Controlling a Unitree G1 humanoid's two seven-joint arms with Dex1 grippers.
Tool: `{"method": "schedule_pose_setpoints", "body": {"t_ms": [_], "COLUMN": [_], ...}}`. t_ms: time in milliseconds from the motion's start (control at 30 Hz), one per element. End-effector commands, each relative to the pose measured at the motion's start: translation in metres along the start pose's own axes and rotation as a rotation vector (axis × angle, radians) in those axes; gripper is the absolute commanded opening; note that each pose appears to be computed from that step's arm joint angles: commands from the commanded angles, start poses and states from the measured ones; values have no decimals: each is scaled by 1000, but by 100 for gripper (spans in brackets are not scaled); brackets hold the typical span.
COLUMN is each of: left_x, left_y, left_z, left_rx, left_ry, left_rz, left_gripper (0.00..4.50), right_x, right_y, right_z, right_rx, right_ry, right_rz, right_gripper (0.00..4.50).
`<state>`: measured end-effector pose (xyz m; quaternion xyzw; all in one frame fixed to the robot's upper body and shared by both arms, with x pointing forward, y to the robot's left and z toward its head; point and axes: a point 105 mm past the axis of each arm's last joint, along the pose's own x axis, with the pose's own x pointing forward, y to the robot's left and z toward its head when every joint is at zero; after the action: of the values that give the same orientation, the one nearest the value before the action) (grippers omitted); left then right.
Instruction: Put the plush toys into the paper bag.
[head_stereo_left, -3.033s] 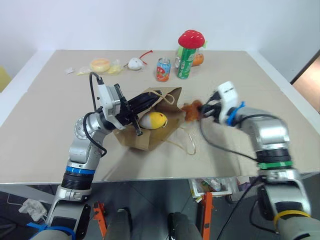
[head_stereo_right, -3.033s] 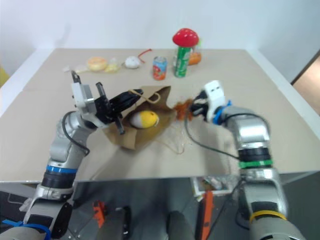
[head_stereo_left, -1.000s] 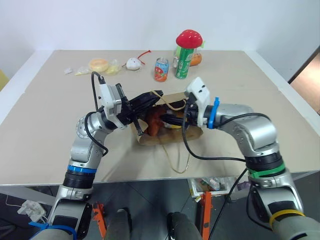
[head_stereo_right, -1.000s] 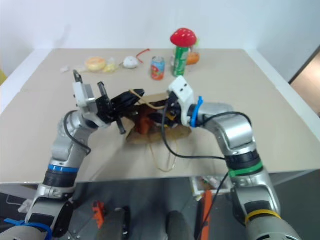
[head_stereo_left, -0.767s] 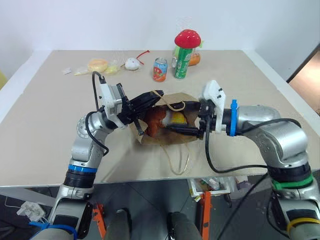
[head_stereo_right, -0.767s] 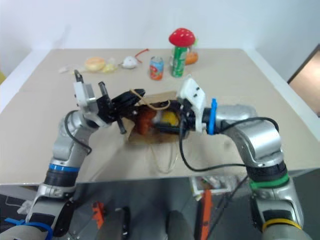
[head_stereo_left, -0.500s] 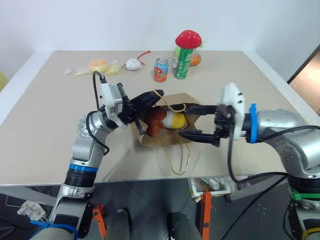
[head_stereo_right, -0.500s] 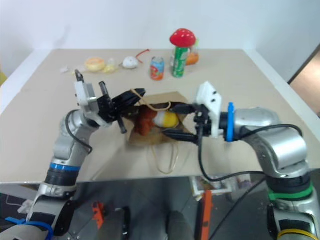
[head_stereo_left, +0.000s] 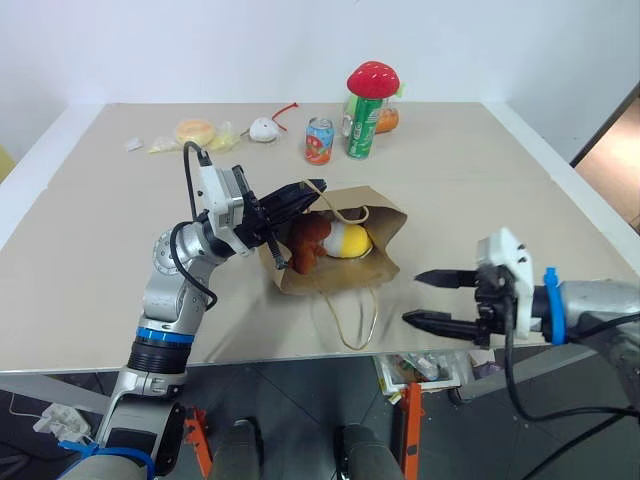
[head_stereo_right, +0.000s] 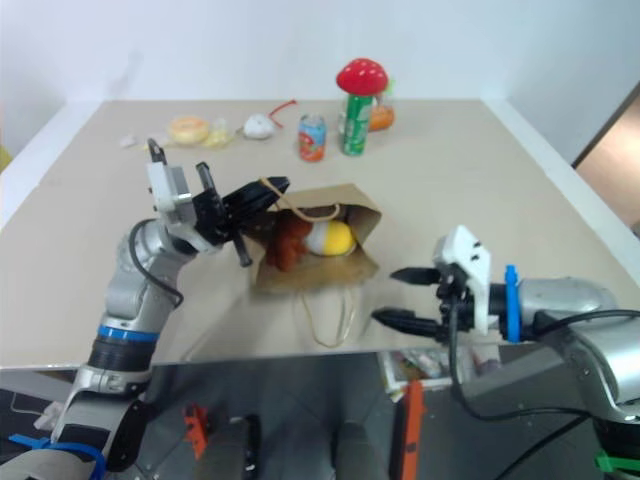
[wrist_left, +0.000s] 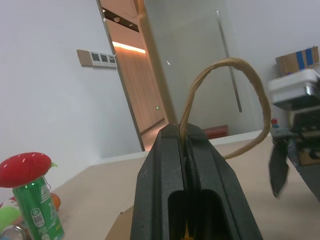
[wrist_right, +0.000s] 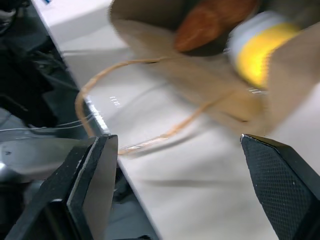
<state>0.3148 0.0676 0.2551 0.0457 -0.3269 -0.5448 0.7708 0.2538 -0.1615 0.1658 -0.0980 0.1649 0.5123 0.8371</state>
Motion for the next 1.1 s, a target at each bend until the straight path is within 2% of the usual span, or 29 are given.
{"method": "schedule_pose_setpoints", "body": {"t_ms": [33,167,367,500,700,900,1033,1100], "left_x": [5,6,5,4,6,5,5,5], "left_y": [2,1,1,1,0,1,0,1], "left_z": [13,13,15,15,14,13,13,13], "left_rx": [50,50,55,55,51,51,52,53], "left_ry": [-36,-38,-42,-42,-44,-41,-41,-40], "left_rz": [-13,-15,-7,-1,-5,-4,-4,-3], "left_gripper": [0,0,0,0,0,0,0,0], "right_x": [11,25,27,26,38,37,46,49], "right_y": [-7,-5,-8,5,3,-6,4,5], "right_z": [2,0,-22,-21,-18,-10,-14,-13], "right_rx": [24,59,109,130,138,145,146,153], "right_ry": [-38,-50,10,-1,-19,-49,-34,-39], "right_rz": [-35,-11,-36,21,20,4,57,63], "right_gripper": [423,423,423,423,423,423,423,370]}}
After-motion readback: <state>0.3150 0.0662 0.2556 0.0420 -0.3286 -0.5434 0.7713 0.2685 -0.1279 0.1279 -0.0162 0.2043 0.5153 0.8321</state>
